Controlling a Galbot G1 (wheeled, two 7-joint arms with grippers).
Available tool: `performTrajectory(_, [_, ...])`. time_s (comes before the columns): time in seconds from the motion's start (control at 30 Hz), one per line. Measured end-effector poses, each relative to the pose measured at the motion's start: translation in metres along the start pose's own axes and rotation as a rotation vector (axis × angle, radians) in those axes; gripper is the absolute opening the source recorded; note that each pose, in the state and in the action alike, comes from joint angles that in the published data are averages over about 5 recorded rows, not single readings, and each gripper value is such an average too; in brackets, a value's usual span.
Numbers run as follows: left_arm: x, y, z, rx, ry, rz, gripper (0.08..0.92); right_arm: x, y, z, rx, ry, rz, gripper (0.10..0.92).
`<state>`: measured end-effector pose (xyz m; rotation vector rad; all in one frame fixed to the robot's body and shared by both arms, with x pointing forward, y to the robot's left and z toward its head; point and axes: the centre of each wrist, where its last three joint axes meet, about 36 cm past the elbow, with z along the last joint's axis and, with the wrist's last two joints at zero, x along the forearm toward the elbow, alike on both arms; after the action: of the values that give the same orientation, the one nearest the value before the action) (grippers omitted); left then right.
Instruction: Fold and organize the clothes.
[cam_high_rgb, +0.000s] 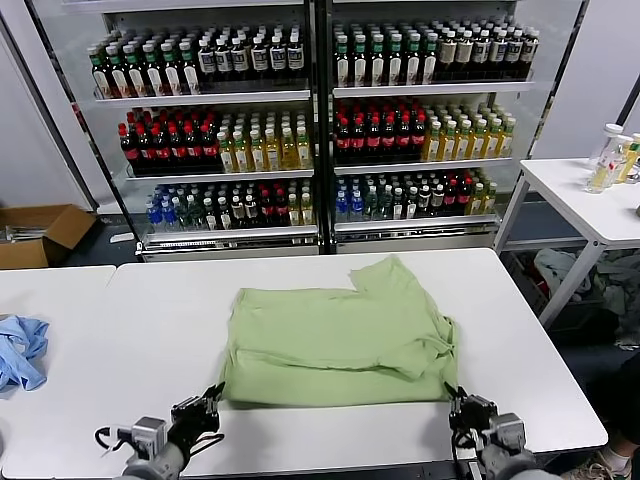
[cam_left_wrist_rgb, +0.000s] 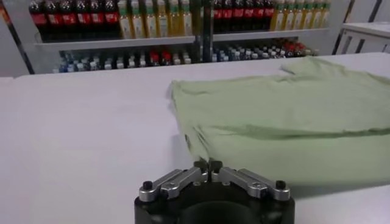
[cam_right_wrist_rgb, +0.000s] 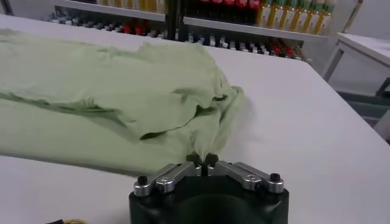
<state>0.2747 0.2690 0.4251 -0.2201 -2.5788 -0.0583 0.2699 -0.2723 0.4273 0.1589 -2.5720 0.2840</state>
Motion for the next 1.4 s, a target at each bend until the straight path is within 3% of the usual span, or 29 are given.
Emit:
performTrajectory(0.27, [0.025, -0.002, 0.006, -0.053, 0.014, -0.041, 0.114, 0.021, 0.007, -0.005, 0.026, -0.048, 0.024, 0.37])
performTrajectory(0.47, [0.032, 0.002, 0.0, -0.091, -0.02, -0.062, 0.275, 0.021, 0.002, -0.013, 0.029, -0.116, 0.049, 0.544])
performTrajectory(0.77, [0.021, 0.012, -0.015, -0.118, -0.088, -0.043, 0.535, -0.002, -0.008, -0.032, -0.014, -0.183, 0.075, 0.788])
performTrajectory(1.07, [-0.013, 0.025, -0.032, -0.106, -0.128, -0.041, 0.78, -0.05, -0.019, -0.058, -0.075, -0.199, 0.084, 0.823])
performTrajectory(1.4, [-0.07, 0.036, -0.055, -0.064, -0.142, -0.042, 0.823, -0.122, -0.025, -0.094, -0.123, -0.173, 0.088, 0.823])
